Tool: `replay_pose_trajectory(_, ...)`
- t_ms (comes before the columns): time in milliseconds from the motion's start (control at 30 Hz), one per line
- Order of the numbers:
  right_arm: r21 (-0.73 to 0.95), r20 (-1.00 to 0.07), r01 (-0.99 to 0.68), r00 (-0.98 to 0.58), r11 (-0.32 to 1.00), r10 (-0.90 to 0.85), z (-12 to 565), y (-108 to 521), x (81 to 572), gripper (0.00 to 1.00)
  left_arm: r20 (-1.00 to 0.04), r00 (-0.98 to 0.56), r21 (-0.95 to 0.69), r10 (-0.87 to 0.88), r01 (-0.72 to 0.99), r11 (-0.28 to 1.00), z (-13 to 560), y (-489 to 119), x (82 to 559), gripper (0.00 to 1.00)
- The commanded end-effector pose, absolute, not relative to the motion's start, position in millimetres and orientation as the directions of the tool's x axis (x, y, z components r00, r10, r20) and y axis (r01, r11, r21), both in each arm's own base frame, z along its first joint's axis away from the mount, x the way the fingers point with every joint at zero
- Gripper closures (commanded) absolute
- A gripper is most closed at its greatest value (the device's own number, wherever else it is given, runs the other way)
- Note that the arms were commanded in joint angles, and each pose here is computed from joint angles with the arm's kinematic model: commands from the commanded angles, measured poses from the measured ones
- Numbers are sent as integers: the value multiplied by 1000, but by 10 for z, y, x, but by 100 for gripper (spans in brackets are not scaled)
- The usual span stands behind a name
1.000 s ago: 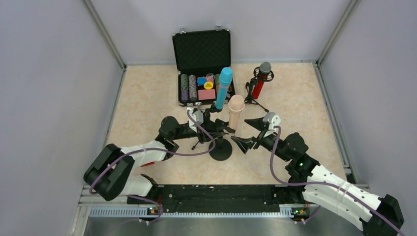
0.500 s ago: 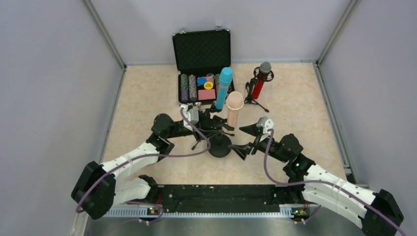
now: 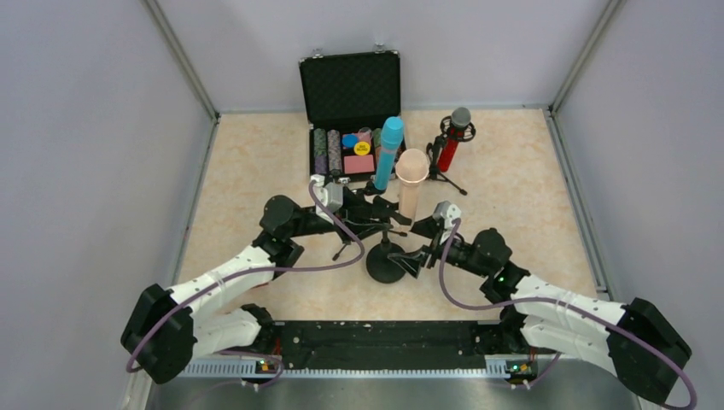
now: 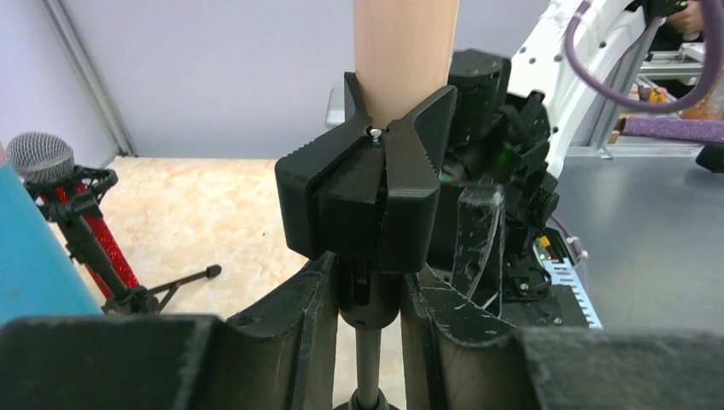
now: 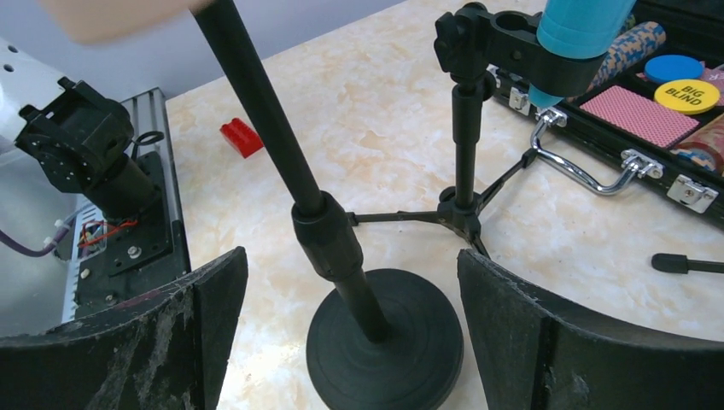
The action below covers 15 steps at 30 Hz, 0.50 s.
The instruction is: Attach the microphones to the stand
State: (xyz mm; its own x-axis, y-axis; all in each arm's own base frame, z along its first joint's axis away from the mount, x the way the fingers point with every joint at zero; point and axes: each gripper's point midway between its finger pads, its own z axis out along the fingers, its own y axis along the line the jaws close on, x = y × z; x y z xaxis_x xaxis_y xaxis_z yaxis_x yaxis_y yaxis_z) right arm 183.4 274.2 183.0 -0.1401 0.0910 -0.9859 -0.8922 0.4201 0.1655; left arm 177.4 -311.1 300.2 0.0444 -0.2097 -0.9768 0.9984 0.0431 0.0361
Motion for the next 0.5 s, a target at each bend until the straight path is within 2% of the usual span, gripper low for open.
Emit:
replay_pose_trajectory(0,155,-981,-922,-99,356,170,2089,2868,1791,11,-904,204,197,-376,979,58,3788,-3048,1640,100)
replay_pose_trajectory(467,197,-980,-908,-174,369,95,1635,2950,1847,14,-847,230,243,-479,969,37,4273,-2949,1402,100)
